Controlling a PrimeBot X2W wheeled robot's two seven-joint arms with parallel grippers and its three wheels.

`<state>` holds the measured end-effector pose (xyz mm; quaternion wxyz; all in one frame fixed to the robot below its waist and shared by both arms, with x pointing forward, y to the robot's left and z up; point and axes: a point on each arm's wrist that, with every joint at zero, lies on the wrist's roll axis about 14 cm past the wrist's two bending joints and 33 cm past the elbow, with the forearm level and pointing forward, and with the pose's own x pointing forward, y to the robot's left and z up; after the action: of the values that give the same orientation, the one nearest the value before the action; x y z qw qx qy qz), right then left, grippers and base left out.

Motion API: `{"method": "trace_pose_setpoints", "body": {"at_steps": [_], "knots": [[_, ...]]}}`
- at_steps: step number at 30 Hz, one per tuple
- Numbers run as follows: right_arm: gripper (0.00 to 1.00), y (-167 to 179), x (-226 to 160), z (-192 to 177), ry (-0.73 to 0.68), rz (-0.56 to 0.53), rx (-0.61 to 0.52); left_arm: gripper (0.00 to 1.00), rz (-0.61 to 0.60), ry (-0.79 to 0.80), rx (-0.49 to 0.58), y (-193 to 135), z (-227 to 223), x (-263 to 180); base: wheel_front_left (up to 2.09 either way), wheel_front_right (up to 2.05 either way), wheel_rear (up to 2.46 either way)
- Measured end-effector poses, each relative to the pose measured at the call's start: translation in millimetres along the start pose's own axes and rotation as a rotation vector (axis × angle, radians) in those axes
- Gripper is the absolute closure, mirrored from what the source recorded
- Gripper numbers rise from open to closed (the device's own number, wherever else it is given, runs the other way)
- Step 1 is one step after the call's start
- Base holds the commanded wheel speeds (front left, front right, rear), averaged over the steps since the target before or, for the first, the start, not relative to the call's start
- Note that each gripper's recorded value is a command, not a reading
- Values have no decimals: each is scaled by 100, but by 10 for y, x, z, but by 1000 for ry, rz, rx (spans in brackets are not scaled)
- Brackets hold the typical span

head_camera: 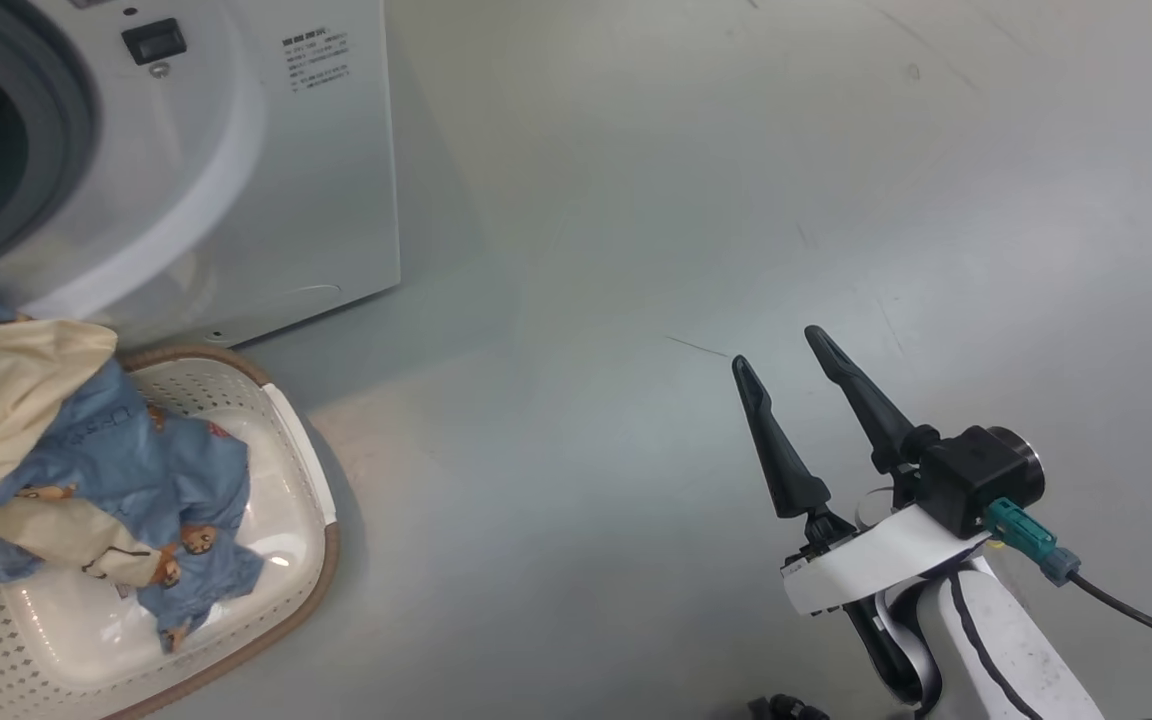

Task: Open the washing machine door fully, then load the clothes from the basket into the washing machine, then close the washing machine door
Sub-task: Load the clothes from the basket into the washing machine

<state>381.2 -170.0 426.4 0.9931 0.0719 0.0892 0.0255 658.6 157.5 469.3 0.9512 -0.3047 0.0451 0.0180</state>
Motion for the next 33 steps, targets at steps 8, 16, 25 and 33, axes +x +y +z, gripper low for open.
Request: {"method": "trace_pose_setpoints", "body": {"at_steps": [8, 16, 25, 33], "knots": [[0, -51, 111, -108, 33, -8, -13, 100, -22, 6, -66, -116, -171, 356, 0, 0, 0], [0, -13, 192, -230, 66, 10, -13, 100, 16, 95, 94, 146, -549, 475, 0, 0, 0], [0, -10, 220, -267, 74, 12, -4, 67, 55, 197, 228, 386, -842, 412, 0, 0, 0], [0, -92, 250, -264, 71, -7, -10, 0, 64, 253, 315, 478, -1016, 312, 0, 0, 0]]}}
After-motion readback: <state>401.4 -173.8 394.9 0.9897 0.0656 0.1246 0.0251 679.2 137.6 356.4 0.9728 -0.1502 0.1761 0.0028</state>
